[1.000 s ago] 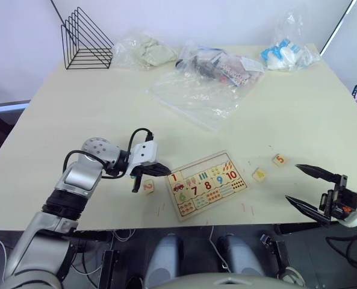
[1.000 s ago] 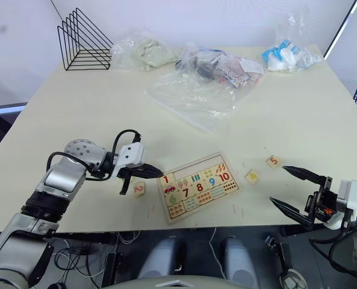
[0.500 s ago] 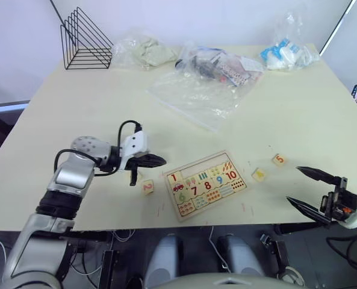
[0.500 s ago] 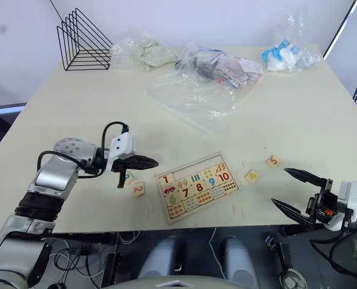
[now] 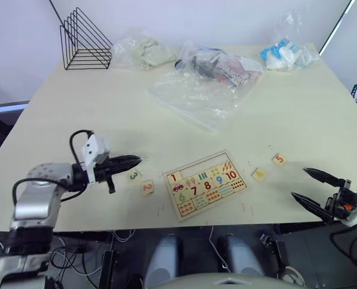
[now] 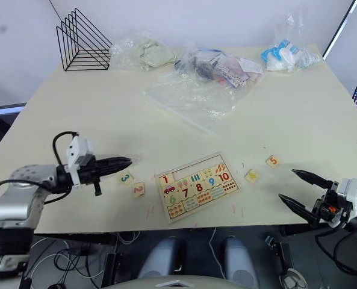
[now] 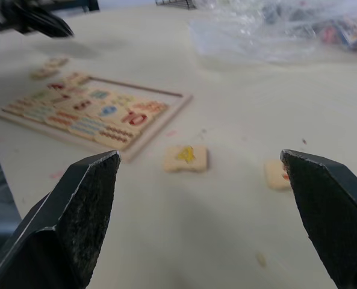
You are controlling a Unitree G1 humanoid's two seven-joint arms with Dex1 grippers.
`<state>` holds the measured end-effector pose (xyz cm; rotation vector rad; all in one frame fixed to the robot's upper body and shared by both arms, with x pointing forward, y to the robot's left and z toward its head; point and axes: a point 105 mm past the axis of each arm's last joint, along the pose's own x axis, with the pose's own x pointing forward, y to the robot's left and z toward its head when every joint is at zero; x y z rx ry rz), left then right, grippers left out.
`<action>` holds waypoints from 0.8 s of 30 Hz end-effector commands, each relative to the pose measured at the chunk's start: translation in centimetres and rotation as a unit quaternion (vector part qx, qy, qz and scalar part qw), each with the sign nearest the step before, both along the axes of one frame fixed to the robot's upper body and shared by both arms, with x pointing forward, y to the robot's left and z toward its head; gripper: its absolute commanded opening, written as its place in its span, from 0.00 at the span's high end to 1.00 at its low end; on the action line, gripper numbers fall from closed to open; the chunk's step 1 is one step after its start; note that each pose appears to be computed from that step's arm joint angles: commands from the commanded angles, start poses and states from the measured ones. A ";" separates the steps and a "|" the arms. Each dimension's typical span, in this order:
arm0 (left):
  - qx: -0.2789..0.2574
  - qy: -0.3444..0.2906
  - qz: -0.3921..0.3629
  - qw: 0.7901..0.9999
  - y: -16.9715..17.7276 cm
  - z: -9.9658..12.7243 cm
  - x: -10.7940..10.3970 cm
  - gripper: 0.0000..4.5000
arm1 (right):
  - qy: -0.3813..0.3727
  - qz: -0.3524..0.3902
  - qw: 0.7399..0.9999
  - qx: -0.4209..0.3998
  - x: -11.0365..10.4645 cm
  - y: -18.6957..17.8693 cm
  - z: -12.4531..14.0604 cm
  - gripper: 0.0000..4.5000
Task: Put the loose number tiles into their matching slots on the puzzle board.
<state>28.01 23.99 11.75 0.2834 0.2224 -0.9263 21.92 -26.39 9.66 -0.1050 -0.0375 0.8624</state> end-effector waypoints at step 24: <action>-0.041 -0.007 0.089 0.995 6.1 -2.5 -8.1 0.01 | -0.004 -0.040 0.999 -0.025 -0.6 -5.2 1.6 0.00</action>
